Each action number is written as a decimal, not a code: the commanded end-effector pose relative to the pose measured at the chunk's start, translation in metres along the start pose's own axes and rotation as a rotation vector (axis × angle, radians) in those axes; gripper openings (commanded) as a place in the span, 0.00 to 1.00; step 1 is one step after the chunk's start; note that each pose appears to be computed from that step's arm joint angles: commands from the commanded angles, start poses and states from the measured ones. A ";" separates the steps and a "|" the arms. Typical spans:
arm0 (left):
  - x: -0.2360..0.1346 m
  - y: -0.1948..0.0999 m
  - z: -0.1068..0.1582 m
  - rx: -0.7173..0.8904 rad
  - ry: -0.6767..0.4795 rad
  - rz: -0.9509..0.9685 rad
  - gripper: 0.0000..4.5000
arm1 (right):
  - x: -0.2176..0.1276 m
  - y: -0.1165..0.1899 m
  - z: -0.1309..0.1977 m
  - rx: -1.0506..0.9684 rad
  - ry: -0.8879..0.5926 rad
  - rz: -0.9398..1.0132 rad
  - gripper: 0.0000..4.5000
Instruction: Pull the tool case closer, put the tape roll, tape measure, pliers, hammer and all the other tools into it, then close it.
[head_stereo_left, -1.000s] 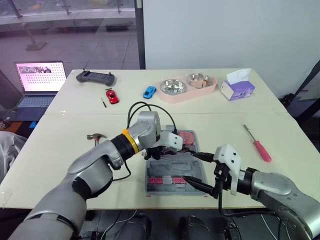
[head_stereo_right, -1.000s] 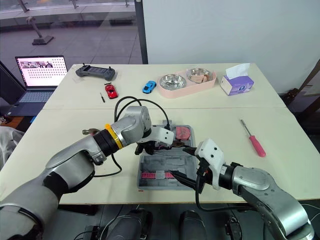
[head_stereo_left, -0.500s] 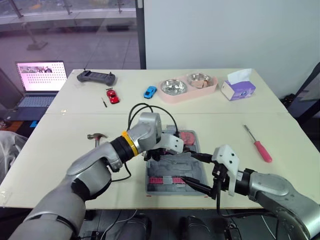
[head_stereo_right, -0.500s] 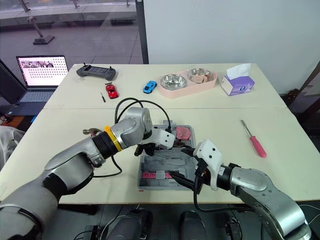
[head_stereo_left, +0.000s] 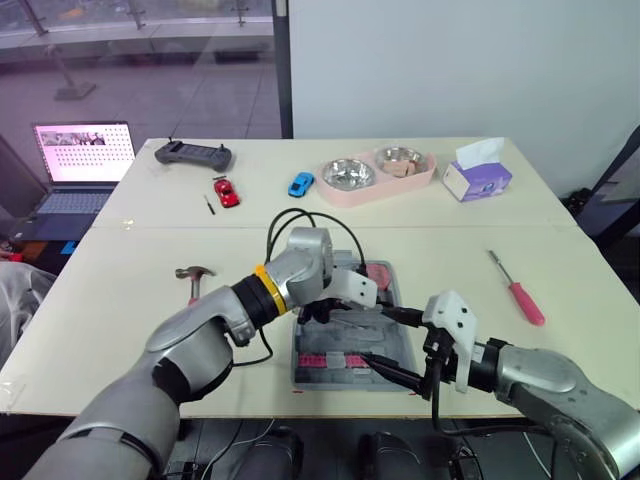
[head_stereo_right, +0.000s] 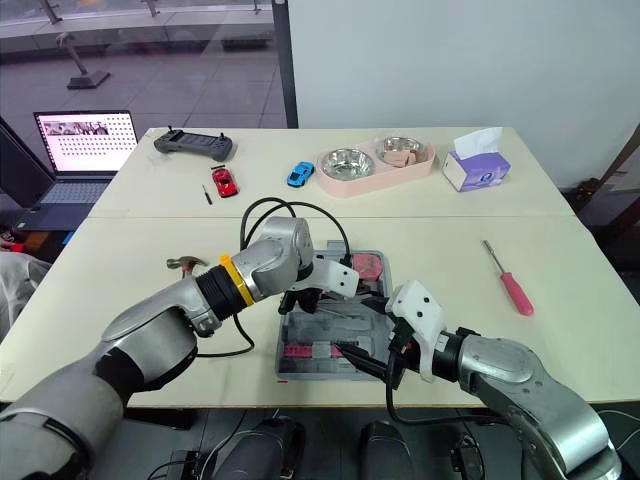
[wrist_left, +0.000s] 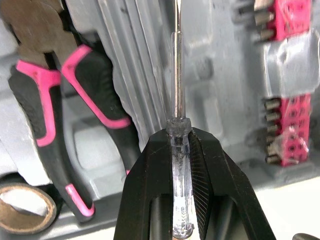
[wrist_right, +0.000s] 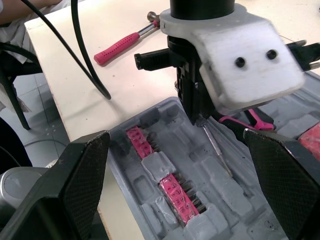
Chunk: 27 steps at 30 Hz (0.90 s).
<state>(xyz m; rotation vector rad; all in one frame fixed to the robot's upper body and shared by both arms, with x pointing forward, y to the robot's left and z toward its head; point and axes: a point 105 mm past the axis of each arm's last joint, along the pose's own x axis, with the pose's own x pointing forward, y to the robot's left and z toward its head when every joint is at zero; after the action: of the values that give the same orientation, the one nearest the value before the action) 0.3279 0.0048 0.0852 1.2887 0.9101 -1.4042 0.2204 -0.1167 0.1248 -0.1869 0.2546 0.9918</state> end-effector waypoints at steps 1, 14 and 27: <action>-0.003 -0.005 0.008 -0.002 -0.030 -0.015 0.01 | -0.005 0.000 0.008 -0.030 -0.027 -0.002 1.00; -0.006 -0.013 0.012 -0.053 -0.064 -0.043 0.01 | -0.013 -0.008 0.006 -0.037 -0.008 -0.032 1.00; -0.020 -0.003 0.009 -0.134 -0.113 -0.003 0.01 | -0.011 -0.007 0.009 -0.037 -0.013 -0.032 1.00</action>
<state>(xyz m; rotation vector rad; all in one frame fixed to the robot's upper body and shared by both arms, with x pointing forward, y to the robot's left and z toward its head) 0.3155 0.0028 0.0873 1.1221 0.9692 -1.4036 0.2226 -0.1289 0.1299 -0.2067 0.2479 0.9597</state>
